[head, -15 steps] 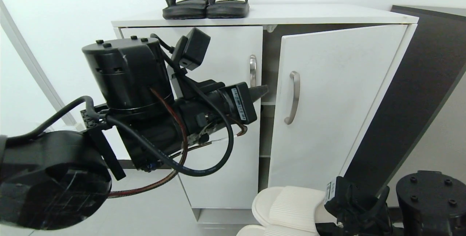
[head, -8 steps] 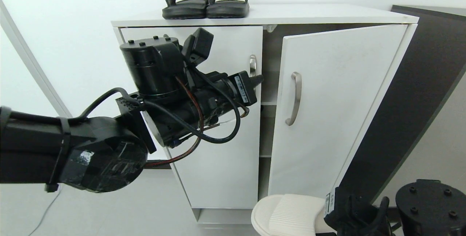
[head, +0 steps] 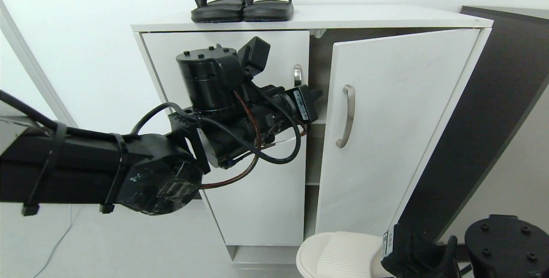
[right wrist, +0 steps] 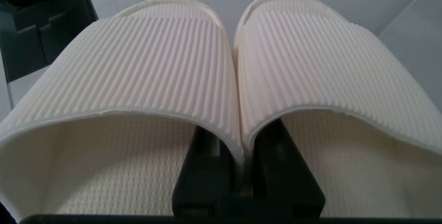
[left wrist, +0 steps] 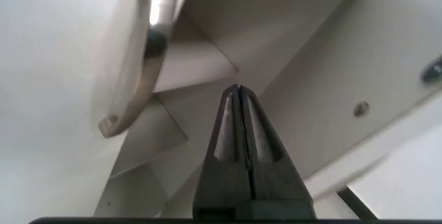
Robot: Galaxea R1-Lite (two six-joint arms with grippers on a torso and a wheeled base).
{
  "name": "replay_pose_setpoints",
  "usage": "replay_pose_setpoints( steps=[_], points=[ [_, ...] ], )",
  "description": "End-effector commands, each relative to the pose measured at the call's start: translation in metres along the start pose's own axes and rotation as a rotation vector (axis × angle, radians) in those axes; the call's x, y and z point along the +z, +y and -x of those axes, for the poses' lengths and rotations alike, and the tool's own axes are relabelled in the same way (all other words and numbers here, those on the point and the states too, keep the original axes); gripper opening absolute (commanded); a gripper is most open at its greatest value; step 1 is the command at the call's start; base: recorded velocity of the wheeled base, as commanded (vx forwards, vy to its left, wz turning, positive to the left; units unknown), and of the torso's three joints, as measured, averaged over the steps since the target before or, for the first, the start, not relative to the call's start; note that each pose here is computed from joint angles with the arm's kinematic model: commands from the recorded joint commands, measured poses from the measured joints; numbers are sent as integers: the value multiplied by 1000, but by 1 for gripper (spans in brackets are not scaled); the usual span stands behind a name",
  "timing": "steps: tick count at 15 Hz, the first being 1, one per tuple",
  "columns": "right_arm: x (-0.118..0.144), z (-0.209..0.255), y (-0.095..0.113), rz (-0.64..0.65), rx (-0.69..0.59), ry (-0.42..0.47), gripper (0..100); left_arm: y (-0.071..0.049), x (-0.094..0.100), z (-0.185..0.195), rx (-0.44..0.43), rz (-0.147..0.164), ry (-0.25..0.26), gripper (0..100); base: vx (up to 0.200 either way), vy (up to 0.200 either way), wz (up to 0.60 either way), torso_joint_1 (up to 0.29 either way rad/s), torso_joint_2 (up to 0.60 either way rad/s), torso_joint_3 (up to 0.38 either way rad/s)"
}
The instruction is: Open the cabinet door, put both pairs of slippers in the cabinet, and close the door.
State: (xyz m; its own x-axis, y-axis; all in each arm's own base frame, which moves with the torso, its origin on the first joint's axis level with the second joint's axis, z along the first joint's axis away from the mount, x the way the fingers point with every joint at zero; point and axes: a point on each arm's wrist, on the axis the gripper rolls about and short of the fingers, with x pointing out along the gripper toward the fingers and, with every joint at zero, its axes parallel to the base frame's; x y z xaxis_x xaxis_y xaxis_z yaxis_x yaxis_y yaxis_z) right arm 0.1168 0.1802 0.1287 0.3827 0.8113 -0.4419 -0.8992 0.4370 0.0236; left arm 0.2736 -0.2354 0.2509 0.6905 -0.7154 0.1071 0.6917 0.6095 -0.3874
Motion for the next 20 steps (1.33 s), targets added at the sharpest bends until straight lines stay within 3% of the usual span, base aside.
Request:
replay_pose_setpoints(
  steps=[1, 3, 4, 7, 8, 10, 12, 14, 17, 18, 20],
  points=[
    [-1, -1, 1, 0, 4, 9, 0, 3, -4, -7, 6, 17, 1, 0, -200, 0, 0, 2, 7, 2],
    [-2, -1, 2, 2, 9, 10, 0, 1, -4, -7, -4, 19, 6, 0, -200, 0, 0, 7, 0, -2],
    [-3, -1, 3, 5, 15, 14, 0, -5, -7, -7, -21, 21, 13, 0, -200, 0, 0, 2, 7, 2],
    [-8, 1, 9, 14, 45, 29, 0, -40, -28, -1, -105, 15, 78, 0, -200, 0, 0, 2, 1, 2],
    [-10, 1, 10, 17, 52, 32, 0, -52, -37, 3, -142, -19, 100, 0, -200, 0, 0, 2, 2, 2],
    [-10, 1, 11, 33, 56, 34, 0, -54, -33, 4, -158, -41, 55, 0, -100, 0, 0, -4, 1, 4],
    [-12, 2, 11, 40, 57, 40, 0, -46, -28, 6, -135, -45, 38, 0, 0, 0, 0, 0, 0, 0],
    [-9, 2, 8, 34, 37, 14, 0, -27, -10, 27, -83, -55, -15, 0, 0, 0, 0, 0, 0, 0],
    [1, 3, -16, -8, -139, -64, 0, -5, 18, 90, 34, -73, -88, 0, 0, 0, 0, 0, 0, 0],
    [6, 1, -21, -17, -217, -77, 0, 1, 17, 117, 92, -84, -92, 0, 0, 0, 0, 0, 0, 0],
    [11, -7, -31, -77, -358, -78, 0, 9, 14, 166, 243, -146, -119, 0, 0, 0, 0, 0, 0, 0]
  ],
)
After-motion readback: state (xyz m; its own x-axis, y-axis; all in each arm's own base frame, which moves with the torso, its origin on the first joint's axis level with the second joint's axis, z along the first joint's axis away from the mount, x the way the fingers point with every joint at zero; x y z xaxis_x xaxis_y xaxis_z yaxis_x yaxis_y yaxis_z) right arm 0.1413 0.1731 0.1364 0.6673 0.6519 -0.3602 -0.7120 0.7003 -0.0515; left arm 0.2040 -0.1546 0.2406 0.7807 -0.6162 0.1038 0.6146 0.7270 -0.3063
